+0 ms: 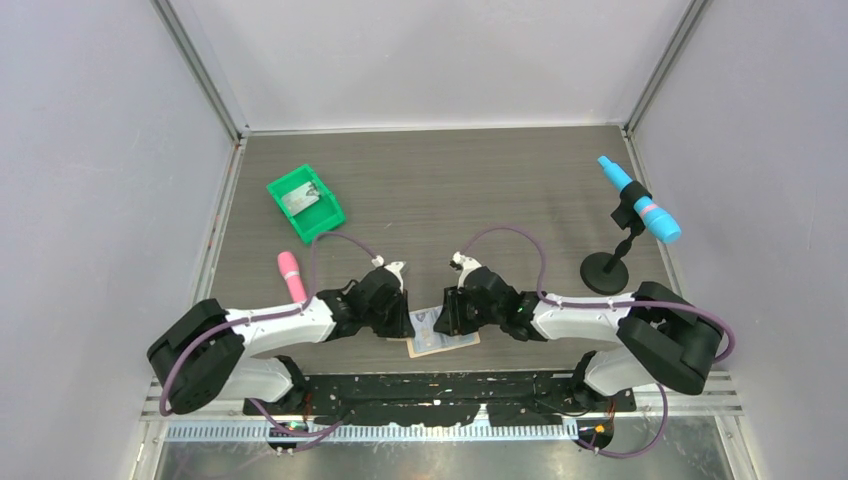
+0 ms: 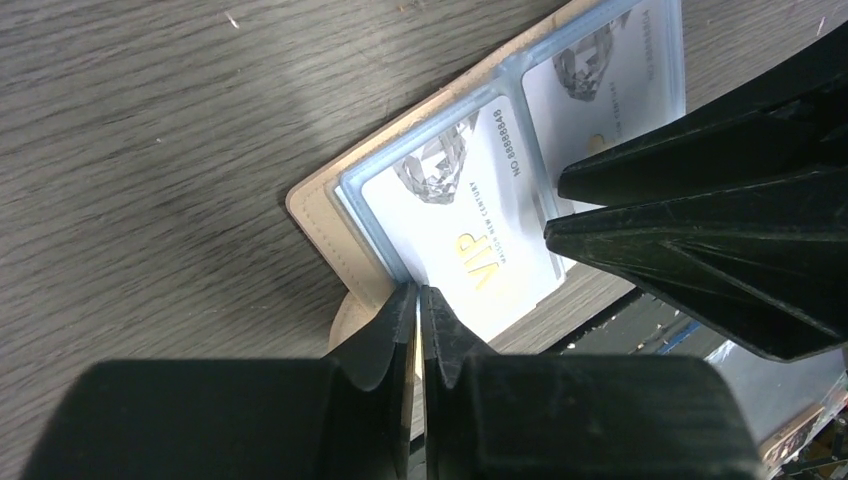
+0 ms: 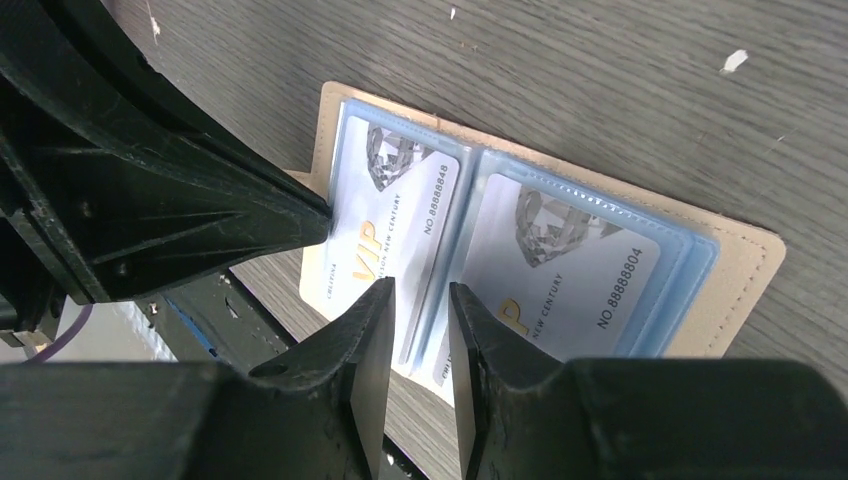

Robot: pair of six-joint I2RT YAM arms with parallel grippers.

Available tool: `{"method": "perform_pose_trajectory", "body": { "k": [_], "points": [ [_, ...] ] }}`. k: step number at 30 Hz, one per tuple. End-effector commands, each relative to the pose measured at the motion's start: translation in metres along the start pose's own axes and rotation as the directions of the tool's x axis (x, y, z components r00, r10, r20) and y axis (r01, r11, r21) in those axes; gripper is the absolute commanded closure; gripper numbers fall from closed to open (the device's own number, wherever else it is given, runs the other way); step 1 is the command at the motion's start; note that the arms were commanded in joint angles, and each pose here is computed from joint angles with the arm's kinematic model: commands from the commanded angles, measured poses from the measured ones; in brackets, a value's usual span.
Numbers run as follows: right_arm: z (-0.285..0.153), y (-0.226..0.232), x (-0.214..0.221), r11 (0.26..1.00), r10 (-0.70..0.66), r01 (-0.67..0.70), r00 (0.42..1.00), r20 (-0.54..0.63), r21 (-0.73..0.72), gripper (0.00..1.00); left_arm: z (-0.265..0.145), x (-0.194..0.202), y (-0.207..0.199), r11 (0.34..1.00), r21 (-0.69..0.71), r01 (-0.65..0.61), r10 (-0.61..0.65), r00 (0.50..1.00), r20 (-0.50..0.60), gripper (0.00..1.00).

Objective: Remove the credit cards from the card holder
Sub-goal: Remove the credit card from the card holder.

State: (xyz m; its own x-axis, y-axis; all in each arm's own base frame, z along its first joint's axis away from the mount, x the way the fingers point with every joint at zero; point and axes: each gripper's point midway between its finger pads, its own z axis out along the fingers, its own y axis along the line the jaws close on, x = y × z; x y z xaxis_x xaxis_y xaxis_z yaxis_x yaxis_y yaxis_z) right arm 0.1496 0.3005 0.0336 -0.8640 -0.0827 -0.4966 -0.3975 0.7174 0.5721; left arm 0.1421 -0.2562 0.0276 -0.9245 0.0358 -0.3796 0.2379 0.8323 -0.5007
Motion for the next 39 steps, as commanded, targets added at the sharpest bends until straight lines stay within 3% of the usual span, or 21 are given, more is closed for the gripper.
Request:
{"method": "perform_pose_trajectory", "body": {
  "k": [1,9,21,26,30,34,39],
  "points": [
    [0.005,0.005,-0.006,0.999,0.008,-0.007,1.000,0.028,-0.033,0.67,0.008,-0.005,-0.002,1.000,0.019,-0.018,0.017,0.999,0.034,0.93],
    [0.011,0.000,-0.001,0.999,0.029,-0.028,0.999,0.014,-0.047,0.70,0.012,0.002,0.006,1.000,0.005,-0.003,0.003,1.000,0.022,0.95],
    [-0.009,0.011,-0.006,0.987,0.045,-0.038,0.998,0.043,-0.153,0.94,0.013,0.006,0.018,0.998,-0.060,-0.008,0.008,1.000,0.002,0.96],
    [-0.017,0.020,-0.005,0.974,0.056,-0.046,0.998,0.042,-0.220,0.95,0.013,0.004,0.014,0.999,-0.045,-0.006,0.007,1.000,0.007,0.96],
    [-0.016,0.022,-0.004,0.970,0.073,-0.063,0.997,0.033,-0.234,0.80,0.014,0.005,0.015,0.999,-0.052,-0.005,0.005,1.000,0.000,0.96],
    [-0.017,0.024,-0.006,0.958,0.105,-0.092,0.994,0.036,-0.272,0.94,0.015,0.006,0.017,0.998,-0.057,-0.003,0.003,1.000,-0.005,0.96],
    [-0.019,0.021,-0.007,0.944,0.149,-0.129,0.988,0.042,-0.305,0.95,0.014,0.006,0.017,0.998,-0.061,-0.004,0.004,1.000,-0.005,0.96]
  ]
}}
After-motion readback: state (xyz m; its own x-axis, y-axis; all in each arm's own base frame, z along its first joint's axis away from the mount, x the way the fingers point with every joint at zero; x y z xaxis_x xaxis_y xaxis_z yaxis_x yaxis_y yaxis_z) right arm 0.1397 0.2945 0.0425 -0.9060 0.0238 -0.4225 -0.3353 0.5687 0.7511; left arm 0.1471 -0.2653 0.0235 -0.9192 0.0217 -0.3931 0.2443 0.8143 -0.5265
